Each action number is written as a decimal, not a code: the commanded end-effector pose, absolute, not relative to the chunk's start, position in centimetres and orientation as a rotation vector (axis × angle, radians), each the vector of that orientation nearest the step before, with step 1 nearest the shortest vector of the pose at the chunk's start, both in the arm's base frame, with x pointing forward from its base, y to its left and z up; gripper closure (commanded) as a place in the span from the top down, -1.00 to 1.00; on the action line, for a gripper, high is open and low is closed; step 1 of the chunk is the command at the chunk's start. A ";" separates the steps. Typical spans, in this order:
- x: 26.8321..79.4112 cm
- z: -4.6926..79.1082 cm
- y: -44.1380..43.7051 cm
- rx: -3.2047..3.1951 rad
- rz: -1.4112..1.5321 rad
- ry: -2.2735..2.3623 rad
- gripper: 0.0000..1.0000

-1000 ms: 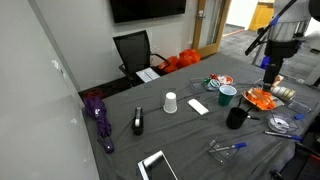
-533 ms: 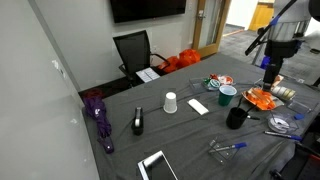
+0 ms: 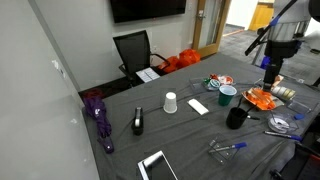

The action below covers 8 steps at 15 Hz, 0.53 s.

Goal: Move the blue marker from the front container to the back container.

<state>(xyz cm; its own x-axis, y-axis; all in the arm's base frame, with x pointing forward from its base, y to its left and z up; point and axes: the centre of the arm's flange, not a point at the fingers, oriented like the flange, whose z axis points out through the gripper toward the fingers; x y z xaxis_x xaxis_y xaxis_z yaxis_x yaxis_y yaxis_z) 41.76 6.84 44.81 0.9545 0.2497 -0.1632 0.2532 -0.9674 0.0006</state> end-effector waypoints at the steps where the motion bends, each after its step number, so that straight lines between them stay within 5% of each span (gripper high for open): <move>1: 41.7 42.9 7.8 3.037 -0.296 0.636 1.00; 8: 41.2 37.4 10.5 2.912 -0.383 1.148 1.00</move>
<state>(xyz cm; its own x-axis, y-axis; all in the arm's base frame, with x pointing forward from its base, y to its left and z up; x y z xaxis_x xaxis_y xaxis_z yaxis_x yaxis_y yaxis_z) 41.09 9.76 40.06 0.7748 0.5898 -0.2278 0.5888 -0.8043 -0.0800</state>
